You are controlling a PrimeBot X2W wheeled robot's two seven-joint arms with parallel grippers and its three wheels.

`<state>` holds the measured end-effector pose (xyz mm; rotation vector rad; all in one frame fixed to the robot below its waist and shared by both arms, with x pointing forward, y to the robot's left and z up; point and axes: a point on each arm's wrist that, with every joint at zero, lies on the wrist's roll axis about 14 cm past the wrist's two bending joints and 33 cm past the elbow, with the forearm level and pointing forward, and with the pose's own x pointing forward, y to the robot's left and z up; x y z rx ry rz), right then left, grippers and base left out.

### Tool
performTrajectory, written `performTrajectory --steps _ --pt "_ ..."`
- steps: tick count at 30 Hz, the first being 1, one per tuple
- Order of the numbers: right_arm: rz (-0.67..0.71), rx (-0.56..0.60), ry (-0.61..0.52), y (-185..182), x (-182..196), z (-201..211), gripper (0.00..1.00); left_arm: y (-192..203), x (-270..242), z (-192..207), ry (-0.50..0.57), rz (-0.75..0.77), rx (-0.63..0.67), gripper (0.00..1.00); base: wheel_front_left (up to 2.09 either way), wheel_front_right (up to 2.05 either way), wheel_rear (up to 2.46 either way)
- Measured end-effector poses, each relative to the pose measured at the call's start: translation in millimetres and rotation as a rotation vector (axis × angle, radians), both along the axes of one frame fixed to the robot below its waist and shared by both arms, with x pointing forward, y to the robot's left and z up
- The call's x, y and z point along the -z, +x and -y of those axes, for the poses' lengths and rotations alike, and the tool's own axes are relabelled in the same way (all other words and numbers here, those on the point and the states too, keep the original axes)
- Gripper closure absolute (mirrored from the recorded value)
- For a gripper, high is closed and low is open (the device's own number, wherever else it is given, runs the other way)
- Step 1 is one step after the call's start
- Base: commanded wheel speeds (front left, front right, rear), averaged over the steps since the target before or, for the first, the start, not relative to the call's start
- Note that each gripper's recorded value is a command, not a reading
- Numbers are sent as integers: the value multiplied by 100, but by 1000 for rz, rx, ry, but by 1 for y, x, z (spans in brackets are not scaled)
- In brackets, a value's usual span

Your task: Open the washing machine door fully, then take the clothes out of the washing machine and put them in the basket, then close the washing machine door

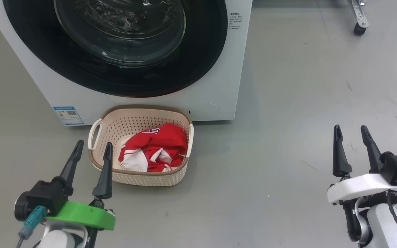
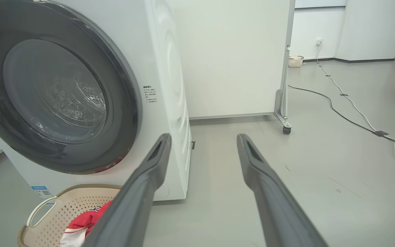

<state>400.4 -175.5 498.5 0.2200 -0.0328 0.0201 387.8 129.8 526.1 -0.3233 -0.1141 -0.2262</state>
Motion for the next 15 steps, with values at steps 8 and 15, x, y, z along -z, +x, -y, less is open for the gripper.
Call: performTrajectory --steps 8,15 --pt "12 0 -1 -6 -3 -1 0 1 -2 -2 9 10 -8 0 0 0 0" --pt "21 -1 1 -10 -6 -2 0 -3 2 0 7 -5 -5 0 0 0 0"
